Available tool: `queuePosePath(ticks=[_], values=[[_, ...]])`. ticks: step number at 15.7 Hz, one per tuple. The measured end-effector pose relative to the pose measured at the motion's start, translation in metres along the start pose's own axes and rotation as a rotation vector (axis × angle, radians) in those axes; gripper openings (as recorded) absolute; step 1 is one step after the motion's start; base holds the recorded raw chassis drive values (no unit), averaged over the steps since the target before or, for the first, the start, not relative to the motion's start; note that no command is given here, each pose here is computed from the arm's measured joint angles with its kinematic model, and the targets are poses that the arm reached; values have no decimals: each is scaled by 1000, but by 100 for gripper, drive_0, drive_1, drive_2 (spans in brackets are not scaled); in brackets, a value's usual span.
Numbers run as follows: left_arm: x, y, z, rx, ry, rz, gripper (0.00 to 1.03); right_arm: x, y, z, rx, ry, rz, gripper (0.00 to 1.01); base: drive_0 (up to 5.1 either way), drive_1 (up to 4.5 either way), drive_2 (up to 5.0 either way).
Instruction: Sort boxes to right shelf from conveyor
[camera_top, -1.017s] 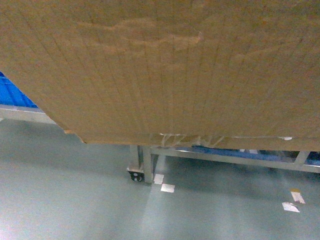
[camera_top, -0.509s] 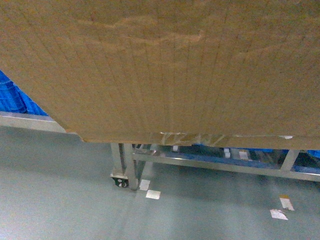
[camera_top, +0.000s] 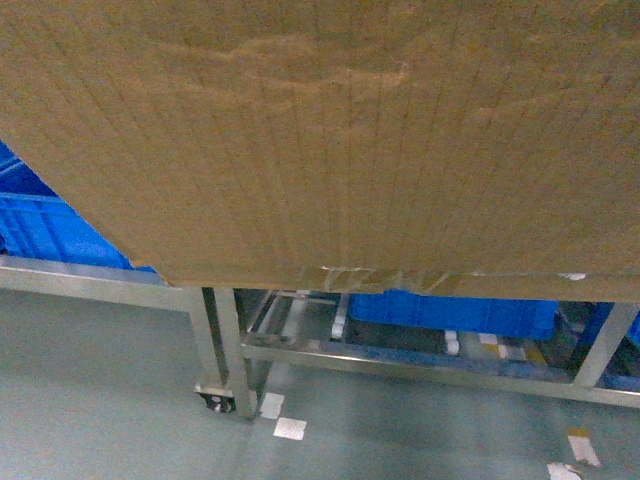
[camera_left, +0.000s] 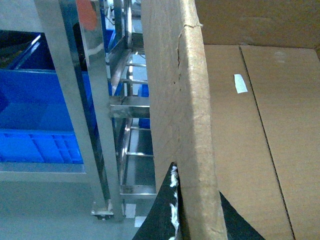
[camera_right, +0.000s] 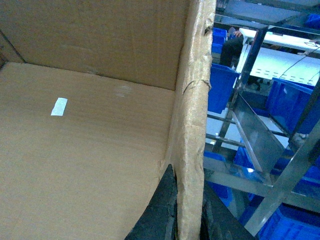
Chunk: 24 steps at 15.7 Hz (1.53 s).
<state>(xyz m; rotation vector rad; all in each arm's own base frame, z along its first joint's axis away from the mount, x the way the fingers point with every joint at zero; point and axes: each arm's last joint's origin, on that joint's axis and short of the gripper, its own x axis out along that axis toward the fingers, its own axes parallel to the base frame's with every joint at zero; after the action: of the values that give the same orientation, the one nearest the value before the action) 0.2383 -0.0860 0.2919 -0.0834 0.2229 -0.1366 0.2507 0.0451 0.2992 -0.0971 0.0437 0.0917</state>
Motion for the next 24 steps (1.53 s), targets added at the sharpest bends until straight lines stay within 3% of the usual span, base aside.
queuePosePath(ticks=[3,9,13,20,24], values=[[0,0,0,0,1,1,4,0,0,0,-1,2,0,4,106,316,-400],[0,0,0,0,3,2,4,0,0,-1,-1,4,3,4,425,-60,-350],[0,0,0,0,3,1,4,0,0,0,-1,3,1,4,0,0,0],[-1,0,1,-1,-3,0,4,-1,0,1,0,-2,1,4,3,426,-419],[0,0,0,0,2,2,4,1,0,-1,-1,4,3,4,3,82,-76]])
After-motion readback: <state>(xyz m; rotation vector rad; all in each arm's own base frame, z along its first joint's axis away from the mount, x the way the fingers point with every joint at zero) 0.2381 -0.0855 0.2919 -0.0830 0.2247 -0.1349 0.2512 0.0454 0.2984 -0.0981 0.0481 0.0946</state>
